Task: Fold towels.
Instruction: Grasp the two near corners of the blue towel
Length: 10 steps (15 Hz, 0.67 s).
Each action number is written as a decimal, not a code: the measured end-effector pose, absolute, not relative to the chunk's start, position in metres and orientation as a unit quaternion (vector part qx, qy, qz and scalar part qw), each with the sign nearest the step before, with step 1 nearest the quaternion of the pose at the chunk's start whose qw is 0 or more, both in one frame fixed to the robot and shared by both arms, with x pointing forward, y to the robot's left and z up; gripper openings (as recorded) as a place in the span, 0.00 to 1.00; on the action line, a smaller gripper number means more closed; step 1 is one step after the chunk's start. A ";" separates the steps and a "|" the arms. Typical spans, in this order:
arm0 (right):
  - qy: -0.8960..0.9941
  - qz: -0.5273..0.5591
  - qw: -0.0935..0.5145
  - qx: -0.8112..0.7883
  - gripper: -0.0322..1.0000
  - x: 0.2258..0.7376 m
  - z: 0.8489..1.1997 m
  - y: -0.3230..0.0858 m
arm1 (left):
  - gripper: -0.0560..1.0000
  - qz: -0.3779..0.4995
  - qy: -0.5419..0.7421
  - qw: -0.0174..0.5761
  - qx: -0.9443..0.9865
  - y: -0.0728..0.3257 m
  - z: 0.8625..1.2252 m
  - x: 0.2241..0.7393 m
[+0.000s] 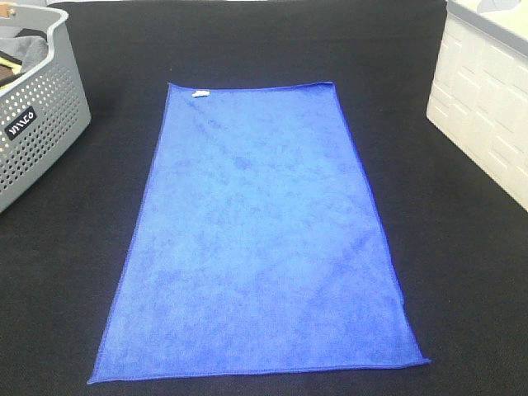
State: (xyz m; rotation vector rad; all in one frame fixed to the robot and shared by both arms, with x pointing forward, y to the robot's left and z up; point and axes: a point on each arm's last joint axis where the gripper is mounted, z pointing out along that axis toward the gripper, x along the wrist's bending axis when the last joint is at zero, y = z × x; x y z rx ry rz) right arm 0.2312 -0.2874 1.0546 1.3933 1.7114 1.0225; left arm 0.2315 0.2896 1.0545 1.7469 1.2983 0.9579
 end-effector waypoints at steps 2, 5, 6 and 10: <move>0.660 0.394 0.347 0.537 0.96 0.231 1.055 -0.287 | 0.76 0.374 0.507 0.373 0.682 0.290 1.054 0.232; 0.660 0.394 0.347 0.537 0.96 0.231 1.055 -0.287 | 0.76 0.374 0.507 0.373 0.682 0.290 1.054 0.232; 0.660 0.394 0.347 0.537 0.96 0.231 1.055 -0.287 | 0.76 0.374 0.507 0.373 0.682 0.290 1.054 0.232; 0.660 0.394 0.347 0.537 0.96 0.231 1.055 -0.287 | 0.76 0.374 0.507 0.373 0.682 0.290 1.054 0.232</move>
